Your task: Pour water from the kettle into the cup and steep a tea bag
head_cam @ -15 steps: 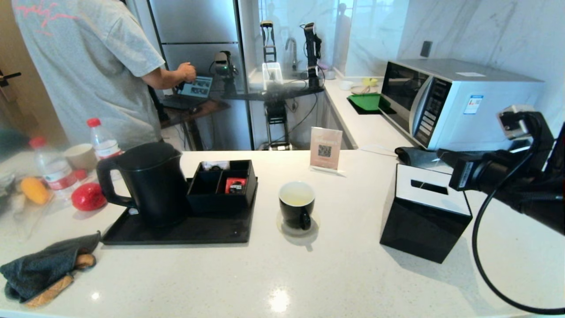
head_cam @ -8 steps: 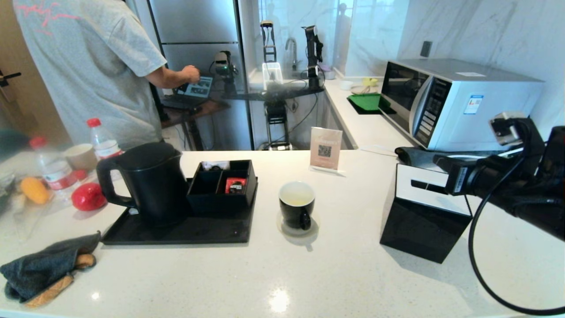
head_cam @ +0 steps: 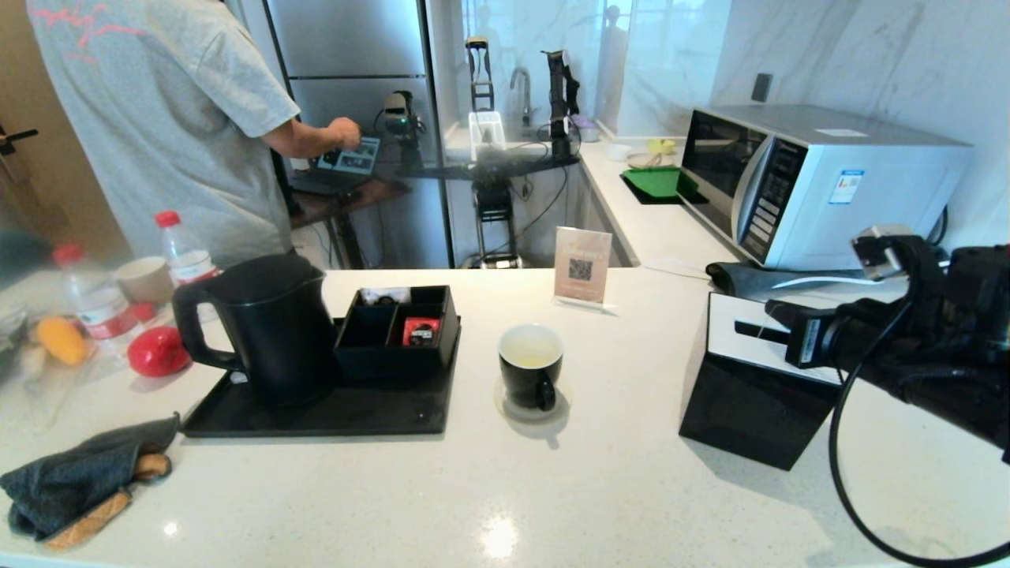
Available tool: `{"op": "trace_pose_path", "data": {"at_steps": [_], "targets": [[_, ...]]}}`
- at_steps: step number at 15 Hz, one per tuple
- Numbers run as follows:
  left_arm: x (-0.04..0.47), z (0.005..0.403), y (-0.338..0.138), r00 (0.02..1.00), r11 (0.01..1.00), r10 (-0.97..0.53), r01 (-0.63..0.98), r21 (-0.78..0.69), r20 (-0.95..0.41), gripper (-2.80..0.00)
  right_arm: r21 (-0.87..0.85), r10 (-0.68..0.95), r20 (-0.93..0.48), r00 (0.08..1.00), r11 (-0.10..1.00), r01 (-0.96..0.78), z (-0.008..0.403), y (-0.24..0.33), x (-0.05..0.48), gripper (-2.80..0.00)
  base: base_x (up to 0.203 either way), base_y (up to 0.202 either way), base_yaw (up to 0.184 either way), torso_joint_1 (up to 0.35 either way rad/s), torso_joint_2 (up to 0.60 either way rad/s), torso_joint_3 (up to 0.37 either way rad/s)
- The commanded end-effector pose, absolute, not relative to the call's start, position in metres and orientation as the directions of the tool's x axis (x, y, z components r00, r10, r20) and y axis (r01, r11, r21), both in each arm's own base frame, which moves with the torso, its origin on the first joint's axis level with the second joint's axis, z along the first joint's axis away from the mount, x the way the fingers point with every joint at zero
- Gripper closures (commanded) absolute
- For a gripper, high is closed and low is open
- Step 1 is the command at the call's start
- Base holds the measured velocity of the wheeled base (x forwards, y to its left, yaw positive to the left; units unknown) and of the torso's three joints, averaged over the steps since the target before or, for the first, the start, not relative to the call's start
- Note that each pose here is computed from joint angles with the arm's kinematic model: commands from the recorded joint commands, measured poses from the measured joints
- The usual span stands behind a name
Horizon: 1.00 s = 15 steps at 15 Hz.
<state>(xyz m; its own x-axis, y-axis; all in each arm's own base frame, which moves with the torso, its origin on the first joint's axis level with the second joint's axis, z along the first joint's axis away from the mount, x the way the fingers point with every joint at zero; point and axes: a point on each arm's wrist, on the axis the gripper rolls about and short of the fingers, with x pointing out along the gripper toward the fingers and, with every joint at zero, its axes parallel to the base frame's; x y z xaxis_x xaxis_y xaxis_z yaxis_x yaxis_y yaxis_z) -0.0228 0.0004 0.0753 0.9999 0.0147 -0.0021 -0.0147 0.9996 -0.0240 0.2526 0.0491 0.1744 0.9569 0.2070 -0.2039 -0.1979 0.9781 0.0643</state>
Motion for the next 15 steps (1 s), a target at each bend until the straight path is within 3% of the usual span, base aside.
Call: {"op": "trace_pose_path", "data": {"at_steps": [1, 8, 9, 15], "targets": [[-0.0228, 0.0753, 0.0004, 1.0, 1.0, 0.015, -0.015, -0.025, -0.002, 0.0, 0.065, 0.208, -0.207, 0.956, 0.978, -0.198, 0.1728, 0.0495, 0.2545, 0.0, 0.0, 0.0, 0.0, 0.0, 0.0, 0.0], [-0.0228, 0.0753, 0.0004, 1.0, 1.0, 0.015, -0.015, -0.025, -0.002, 0.0, 0.059, 0.208, -0.206, 0.956, 0.978, -0.2, 0.1732, 0.0494, 0.2538, 0.0, 0.0, 0.0, 0.0, 0.0, 0.0, 0.0], [-0.0228, 0.0753, 0.0004, 1.0, 1.0, 0.015, -0.015, -0.025, -0.002, 0.0, 0.057, 0.208, -0.206, 0.956, 0.978, -0.2, 0.1734, 0.0493, 0.2535, -2.8, 0.0, 0.0, 0.0, 0.0, 0.0, 0.0], [-0.0228, 0.0753, 0.0004, 1.0, 1.0, 0.014, -0.014, -0.025, -0.002, 0.0, 0.052, 0.206, -0.198, 0.958, 0.978, -0.2, 0.1754, 0.049, 0.2521, -2.8, 0.0, 0.0, 0.0, 0.0, 0.0, 0.0]]}}
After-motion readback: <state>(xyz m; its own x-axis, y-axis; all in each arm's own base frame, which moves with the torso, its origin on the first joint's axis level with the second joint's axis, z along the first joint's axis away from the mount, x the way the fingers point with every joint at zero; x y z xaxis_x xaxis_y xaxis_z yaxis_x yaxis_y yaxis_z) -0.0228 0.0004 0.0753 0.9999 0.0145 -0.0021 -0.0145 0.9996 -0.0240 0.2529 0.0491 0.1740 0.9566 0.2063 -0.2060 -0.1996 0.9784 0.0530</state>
